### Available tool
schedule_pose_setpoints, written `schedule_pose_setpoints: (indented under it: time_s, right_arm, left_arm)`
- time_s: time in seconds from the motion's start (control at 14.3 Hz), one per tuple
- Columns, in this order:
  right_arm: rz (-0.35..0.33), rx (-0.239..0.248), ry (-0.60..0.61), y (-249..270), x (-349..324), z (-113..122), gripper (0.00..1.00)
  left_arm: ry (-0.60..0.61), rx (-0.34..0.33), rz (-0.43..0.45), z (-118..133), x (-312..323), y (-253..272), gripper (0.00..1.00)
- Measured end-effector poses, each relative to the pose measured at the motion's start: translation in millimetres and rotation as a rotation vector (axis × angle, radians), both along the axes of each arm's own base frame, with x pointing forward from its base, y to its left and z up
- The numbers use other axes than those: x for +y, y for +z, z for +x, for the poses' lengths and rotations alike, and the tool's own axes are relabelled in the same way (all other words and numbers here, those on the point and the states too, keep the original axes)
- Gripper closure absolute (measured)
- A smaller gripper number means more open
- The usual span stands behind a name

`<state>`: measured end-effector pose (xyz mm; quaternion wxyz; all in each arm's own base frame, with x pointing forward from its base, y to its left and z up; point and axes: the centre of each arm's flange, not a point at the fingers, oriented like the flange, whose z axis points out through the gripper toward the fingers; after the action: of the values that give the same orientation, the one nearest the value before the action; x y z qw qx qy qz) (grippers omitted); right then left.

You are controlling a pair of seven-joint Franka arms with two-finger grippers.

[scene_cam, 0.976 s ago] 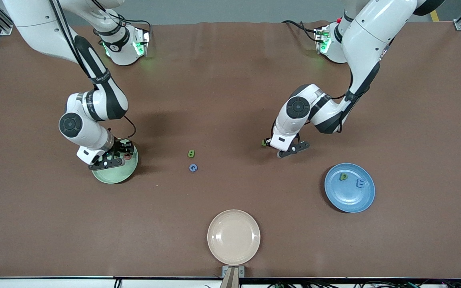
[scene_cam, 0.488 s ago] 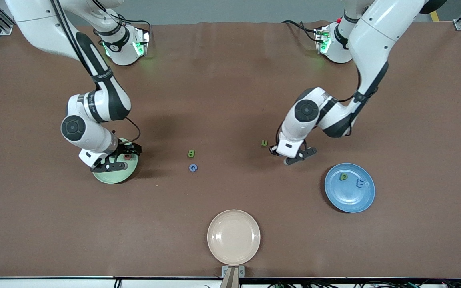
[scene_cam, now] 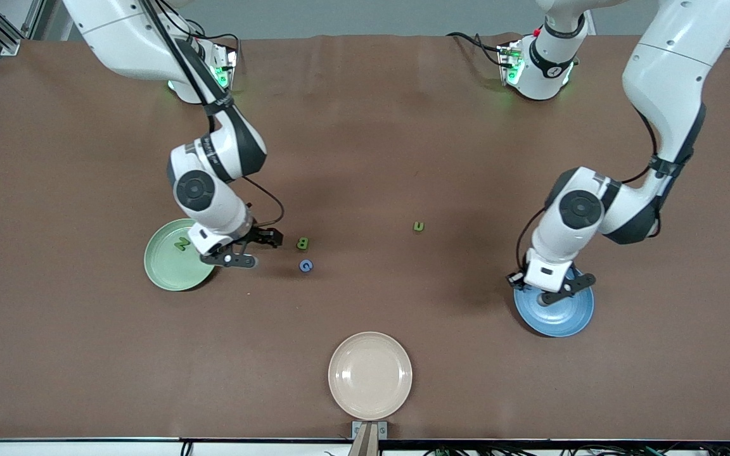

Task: Sort upper and lower case letters into plates

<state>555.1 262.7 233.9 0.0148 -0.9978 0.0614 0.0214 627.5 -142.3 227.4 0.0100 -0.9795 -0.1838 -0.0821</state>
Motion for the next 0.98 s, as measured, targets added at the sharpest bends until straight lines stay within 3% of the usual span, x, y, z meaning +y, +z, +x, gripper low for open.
schedule_pose_setpoints:
  time_s: [0.14, 0.21, 0.49, 0.7, 0.91, 0.98]
  right_arm:
    - [0.005, -0.008, -0.004, -11, 21, -2, 0.00]
    - [0.008, -0.012, -0.016, -16, 28, -4, 0.00]
    - [0.011, -0.014, -0.109, -34, 51, -14, 0.00]
    - [0.015, -0.019, -0.117, -45, 70, -25, 0.03]
    - [0.012, -0.013, -0.139, -53, 79, -32, 0.33]
    - [0.012, -0.012, -0.145, -54, 79, -32, 0.37]
  left_arm:
    - [-0.018, 0.017, 0.007, 3, 22, -10, 0.75]
    - [-0.024, 0.022, 0.015, 4, 30, -15, 0.68]
    - [-0.026, 0.019, 0.028, 7, 43, -19, 0.30]
    - [0.003, 0.014, -0.009, 0, 9, -14, 0.01]
    - [0.069, 0.034, -0.073, -29, -61, -12, 0.00]
    - [0.090, 0.045, -0.090, -41, -83, -11, 0.00]
